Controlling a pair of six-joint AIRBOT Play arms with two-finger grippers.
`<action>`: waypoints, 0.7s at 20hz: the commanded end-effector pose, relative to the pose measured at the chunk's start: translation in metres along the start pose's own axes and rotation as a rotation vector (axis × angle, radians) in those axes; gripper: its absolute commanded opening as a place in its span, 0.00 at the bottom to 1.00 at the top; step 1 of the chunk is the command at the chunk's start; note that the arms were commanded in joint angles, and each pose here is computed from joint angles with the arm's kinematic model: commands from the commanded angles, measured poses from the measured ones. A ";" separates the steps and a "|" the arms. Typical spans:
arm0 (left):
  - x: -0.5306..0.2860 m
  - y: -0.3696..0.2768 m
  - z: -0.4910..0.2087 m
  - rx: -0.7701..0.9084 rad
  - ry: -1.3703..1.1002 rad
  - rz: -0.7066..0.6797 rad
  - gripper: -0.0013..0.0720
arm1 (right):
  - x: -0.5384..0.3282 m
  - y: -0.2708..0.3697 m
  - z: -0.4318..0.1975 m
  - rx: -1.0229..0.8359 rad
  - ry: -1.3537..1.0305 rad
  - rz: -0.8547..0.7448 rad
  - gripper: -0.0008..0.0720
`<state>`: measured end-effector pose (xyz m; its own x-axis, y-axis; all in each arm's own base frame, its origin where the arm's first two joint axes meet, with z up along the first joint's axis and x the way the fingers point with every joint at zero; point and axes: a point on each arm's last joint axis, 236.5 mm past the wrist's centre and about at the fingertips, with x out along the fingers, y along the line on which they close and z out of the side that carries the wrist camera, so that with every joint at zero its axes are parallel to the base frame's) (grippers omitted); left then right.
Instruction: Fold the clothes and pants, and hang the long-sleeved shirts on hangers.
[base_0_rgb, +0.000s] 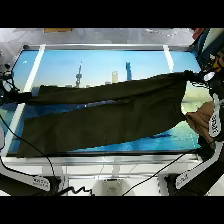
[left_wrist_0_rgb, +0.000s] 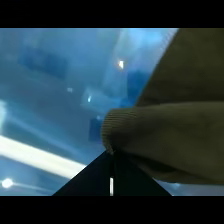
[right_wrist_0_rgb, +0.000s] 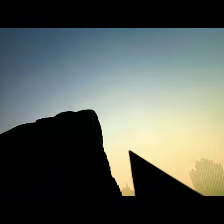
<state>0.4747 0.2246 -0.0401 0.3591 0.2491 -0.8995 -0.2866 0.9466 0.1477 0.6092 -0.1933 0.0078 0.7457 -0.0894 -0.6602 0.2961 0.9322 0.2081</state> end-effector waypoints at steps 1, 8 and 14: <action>0.005 -0.002 -0.011 -0.002 0.029 -0.006 0.04 | 0.001 0.002 -0.006 0.002 0.023 0.006 0.73; 0.004 -0.003 -0.018 -0.003 0.061 -0.011 0.04 | -0.035 -0.030 -0.062 -0.025 0.322 -0.032 0.72; -0.007 -0.006 -0.035 -0.001 0.137 -0.019 0.98 | -0.078 -0.056 -0.116 0.017 0.593 -0.013 0.37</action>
<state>0.4539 0.2150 -0.0514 0.2797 0.2145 -0.9358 -0.2838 0.9496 0.1329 0.5052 -0.2034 -0.0298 0.4161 0.0397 -0.9085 0.3260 0.9262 0.1897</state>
